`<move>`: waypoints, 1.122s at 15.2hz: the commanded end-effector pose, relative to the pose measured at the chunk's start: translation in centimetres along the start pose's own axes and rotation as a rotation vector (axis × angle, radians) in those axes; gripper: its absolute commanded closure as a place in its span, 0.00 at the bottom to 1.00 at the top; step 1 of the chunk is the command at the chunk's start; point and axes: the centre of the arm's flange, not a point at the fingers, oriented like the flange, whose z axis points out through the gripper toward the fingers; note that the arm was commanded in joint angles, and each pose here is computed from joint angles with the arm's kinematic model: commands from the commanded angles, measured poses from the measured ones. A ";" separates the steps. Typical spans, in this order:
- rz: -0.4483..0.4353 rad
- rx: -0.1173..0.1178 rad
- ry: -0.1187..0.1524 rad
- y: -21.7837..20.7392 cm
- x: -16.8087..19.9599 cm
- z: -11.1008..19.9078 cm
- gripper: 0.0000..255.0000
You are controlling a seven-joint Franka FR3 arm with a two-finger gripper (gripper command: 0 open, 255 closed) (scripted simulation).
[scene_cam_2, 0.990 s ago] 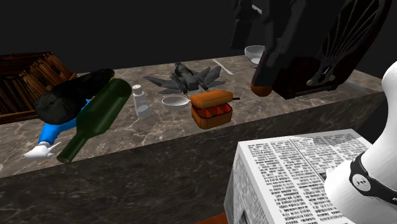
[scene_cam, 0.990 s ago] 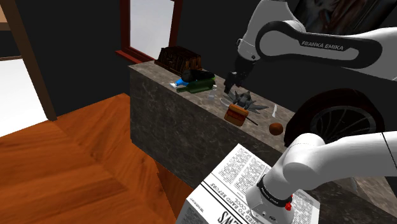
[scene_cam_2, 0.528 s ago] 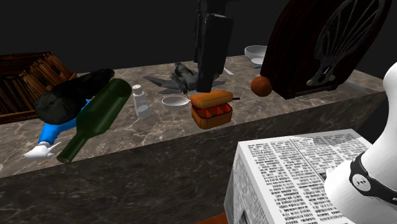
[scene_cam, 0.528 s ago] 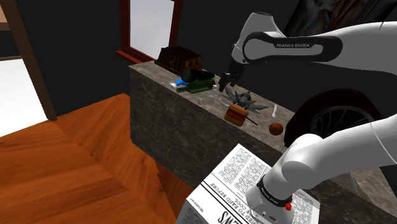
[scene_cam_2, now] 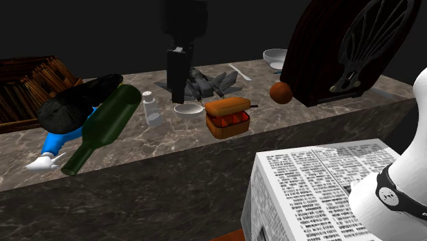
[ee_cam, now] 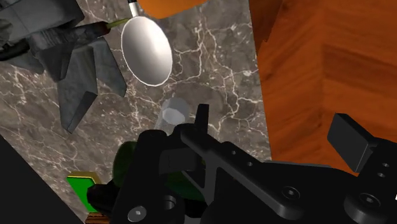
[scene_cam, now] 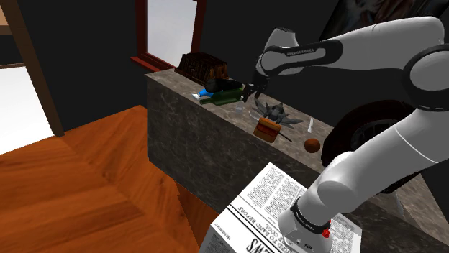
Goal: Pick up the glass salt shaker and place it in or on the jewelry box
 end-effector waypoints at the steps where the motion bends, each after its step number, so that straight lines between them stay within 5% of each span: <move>1: 0.016 0.004 0.009 1.7 1.2 1.4 0.00; 12: 0.104 0.030 0.049 10.9 8.2 9.9 0.00; 17: 0.108 0.032 0.051 11.2 8.6 12.4 0.00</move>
